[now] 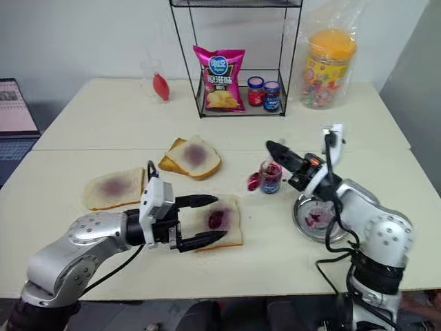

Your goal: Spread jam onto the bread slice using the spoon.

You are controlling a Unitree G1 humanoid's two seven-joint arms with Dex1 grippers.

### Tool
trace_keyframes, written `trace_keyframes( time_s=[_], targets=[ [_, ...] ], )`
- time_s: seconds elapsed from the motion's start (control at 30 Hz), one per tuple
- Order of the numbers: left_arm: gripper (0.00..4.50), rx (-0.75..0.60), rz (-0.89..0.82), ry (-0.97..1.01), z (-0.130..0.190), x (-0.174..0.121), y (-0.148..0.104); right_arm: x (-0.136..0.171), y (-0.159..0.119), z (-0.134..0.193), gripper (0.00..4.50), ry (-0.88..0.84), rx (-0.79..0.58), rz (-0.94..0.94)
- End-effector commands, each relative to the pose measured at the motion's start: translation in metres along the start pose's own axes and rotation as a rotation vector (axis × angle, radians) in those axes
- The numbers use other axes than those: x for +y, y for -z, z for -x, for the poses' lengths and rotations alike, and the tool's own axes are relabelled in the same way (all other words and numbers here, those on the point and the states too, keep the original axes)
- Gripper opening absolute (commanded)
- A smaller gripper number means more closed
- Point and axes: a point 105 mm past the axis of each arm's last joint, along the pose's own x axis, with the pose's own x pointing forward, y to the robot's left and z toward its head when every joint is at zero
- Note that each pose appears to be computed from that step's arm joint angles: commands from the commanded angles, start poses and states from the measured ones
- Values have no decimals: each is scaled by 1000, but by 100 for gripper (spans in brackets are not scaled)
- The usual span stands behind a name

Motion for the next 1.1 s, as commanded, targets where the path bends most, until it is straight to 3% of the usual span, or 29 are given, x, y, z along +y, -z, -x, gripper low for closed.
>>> trace_keyframes(
  time_s=[0.03,0.23,0.37,0.47,0.8,1.1],
  targets=[
    [450,20,-73,46,-14,-1,3,-8,-10,31,3,132,-76,40],
    [450,31,-123,75,-38,6,10,-54,2,66,3,393,-173,-60],
    [450,16,-129,80,-47,8,9,-70,14,77,3,462,-194,-89],
    [450,10,-138,84,-56,8,9,-99,28,91,3,555,-231,-149],
    [450,9,-154,54,-57,14,6,-133,39,101,3,617,-294,-213],
    [450,2,-152,27,-57,15,2,-142,35,99,187,605,-306,-231]
  ],
)
